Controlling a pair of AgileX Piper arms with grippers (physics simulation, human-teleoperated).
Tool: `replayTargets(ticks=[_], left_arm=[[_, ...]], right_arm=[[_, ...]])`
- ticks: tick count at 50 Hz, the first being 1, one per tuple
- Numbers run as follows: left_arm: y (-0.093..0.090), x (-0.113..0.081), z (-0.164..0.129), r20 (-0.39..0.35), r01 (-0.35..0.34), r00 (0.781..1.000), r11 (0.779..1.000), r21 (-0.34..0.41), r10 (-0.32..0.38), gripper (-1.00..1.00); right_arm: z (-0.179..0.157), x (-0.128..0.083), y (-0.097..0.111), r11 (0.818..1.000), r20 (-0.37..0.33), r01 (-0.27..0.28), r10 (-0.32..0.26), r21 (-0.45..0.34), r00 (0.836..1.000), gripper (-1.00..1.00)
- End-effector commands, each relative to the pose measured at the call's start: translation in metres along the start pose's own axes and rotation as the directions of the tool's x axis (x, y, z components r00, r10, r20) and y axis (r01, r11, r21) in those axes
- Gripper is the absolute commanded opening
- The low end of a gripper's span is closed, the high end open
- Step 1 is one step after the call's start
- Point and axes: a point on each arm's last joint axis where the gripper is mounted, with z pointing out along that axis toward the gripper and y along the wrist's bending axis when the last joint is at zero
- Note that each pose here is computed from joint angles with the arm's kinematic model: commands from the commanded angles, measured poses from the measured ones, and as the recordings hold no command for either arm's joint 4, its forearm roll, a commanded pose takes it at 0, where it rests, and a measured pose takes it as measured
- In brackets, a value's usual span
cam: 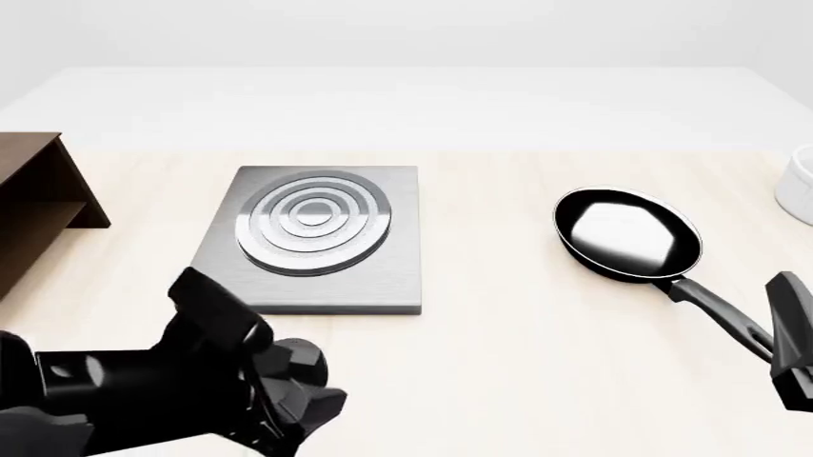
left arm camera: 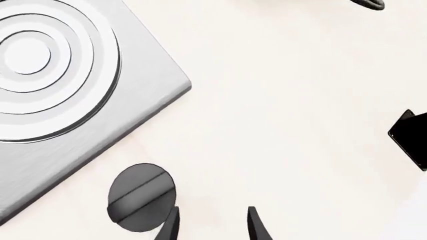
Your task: Turn on the stove and put the frying pan on it.
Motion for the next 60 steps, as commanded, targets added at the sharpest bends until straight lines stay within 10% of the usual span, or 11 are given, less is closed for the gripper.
replayTargets(ticks=[1,21,30,49,60], left_arm=[[-0.003,-0.008,-0.036,0.049,-0.014,0.999,1.0,0.016,0.014,1.0],[0.034,0.059,-0.133,0.353,0.128,0.935,0.953,-0.276,-0.024,1.0],[0.037,0.079,-0.128,0.392,0.182,0.919,0.923,-0.339,-0.037,1.0],[0.067,0.104,-0.095,0.548,0.35,0.836,0.742,-0.572,0.028,1.0],[0.071,0.105,-0.096,0.602,0.411,0.797,0.69,-0.595,0.044,1.0]], right_arm=[[0.0,0.0,0.0,1.0,0.001,0.001,-0.001,0.001,1.0,1.0],[0.0,0.001,0.0,1.0,-0.008,0.02,-0.02,-0.002,1.0,1.0],[0.0,0.001,0.0,0.999,-0.014,0.034,-0.034,-0.003,0.999,1.0],[0.0,0.004,0.001,0.999,-0.036,0.053,-0.053,-0.011,0.998,1.0],[0.0,0.004,0.001,1.0,-0.053,-0.009,0.008,-0.009,0.999,1.0]])
